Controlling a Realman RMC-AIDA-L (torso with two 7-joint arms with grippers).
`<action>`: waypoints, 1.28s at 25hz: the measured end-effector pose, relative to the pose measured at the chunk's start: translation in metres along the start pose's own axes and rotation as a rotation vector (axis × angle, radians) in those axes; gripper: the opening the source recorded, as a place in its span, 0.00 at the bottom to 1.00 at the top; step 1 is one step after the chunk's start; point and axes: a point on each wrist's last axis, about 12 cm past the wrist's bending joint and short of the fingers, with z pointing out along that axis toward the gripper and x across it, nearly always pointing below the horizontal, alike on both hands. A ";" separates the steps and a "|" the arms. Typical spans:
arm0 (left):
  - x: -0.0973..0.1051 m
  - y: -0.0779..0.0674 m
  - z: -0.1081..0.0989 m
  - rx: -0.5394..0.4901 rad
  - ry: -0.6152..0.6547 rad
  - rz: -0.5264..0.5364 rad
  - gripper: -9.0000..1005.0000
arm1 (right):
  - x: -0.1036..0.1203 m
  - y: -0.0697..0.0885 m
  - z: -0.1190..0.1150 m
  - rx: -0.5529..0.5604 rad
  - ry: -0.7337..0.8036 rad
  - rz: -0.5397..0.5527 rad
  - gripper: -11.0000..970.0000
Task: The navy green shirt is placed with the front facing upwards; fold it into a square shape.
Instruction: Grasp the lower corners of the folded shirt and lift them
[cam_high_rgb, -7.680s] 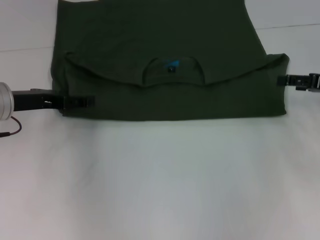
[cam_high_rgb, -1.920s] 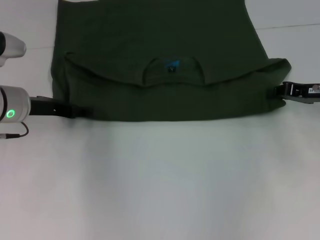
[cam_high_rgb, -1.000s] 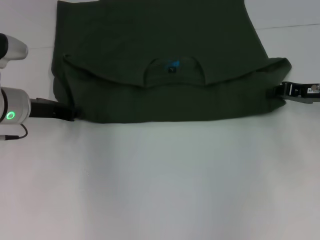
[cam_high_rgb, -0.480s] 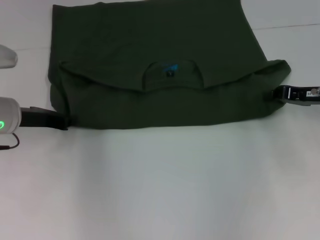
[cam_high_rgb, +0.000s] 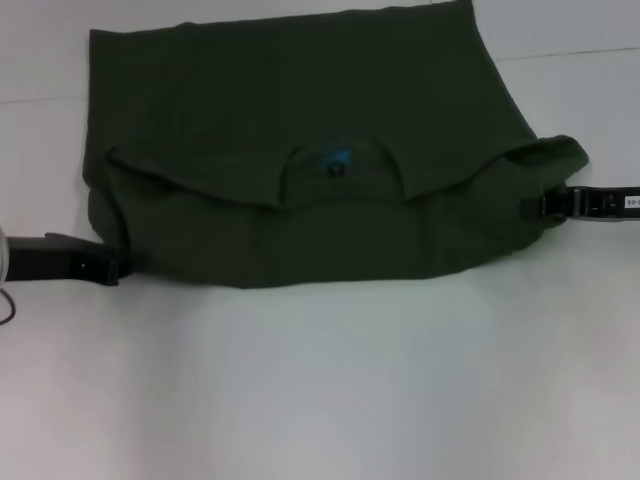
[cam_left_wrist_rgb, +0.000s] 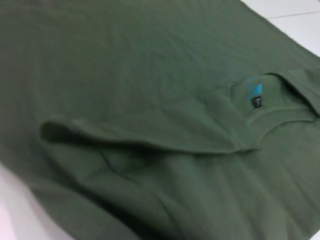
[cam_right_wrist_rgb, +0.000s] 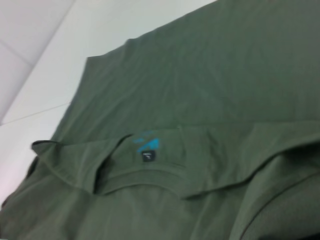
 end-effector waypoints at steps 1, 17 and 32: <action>0.003 0.000 -0.003 0.007 0.001 -0.001 0.06 | 0.000 0.001 -0.003 -0.009 0.005 -0.006 0.05; 0.039 -0.007 -0.057 0.169 -0.001 -0.015 0.06 | -0.013 0.009 -0.037 -0.115 0.083 -0.065 0.05; 0.045 0.006 -0.062 0.125 -0.047 -0.121 0.11 | -0.016 0.010 -0.038 -0.114 0.058 -0.070 0.05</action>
